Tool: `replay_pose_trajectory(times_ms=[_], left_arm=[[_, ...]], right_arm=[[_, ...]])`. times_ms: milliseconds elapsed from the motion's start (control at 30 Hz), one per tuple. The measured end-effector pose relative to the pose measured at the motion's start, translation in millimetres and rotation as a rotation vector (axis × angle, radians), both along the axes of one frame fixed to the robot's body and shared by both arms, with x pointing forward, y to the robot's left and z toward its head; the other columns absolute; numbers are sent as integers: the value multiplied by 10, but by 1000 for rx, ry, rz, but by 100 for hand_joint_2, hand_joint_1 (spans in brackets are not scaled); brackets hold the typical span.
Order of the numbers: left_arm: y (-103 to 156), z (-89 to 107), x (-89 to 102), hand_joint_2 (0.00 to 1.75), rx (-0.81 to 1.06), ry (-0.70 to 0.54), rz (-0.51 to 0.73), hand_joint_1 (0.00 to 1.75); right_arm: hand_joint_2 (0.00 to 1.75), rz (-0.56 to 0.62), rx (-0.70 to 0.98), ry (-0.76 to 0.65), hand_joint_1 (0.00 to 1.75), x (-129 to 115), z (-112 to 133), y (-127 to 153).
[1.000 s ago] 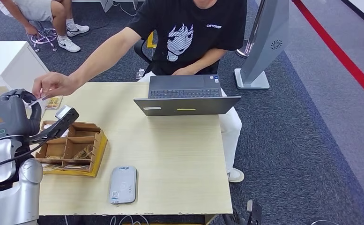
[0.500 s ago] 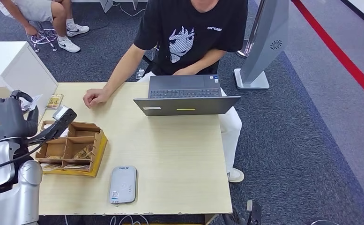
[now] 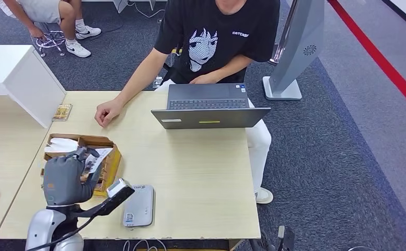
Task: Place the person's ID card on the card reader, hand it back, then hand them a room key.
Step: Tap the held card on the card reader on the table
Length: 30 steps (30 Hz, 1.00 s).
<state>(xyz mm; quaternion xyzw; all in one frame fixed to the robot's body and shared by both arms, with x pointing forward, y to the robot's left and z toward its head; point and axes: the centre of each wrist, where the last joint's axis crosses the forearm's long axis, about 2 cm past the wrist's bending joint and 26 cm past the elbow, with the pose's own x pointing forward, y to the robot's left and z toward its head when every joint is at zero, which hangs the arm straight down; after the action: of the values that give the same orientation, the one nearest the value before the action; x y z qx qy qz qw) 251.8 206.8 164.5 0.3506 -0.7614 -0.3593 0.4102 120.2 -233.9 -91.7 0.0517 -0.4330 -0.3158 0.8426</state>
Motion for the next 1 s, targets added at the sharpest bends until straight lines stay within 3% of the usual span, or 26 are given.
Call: replay_pose_trajectory(times_ms=[167,300,567,1000], left_arm=[[-189,-195,-298,175,-10,100,-83,175],[-291,-281,-427,175,-16,164,-128,175],[-389,-691,-464,175,60,368,-130,175],[-432,-1108,-477,175,129,521,-122,175]], right_arm=[[175,-34,1,-8,0,-3,-2,-15],[175,-42,-2,-12,0,1,-1,-24],[175,-12,-16,-10,0,49,12,-27],[175,7,-21,-8,0,57,14,-24]])
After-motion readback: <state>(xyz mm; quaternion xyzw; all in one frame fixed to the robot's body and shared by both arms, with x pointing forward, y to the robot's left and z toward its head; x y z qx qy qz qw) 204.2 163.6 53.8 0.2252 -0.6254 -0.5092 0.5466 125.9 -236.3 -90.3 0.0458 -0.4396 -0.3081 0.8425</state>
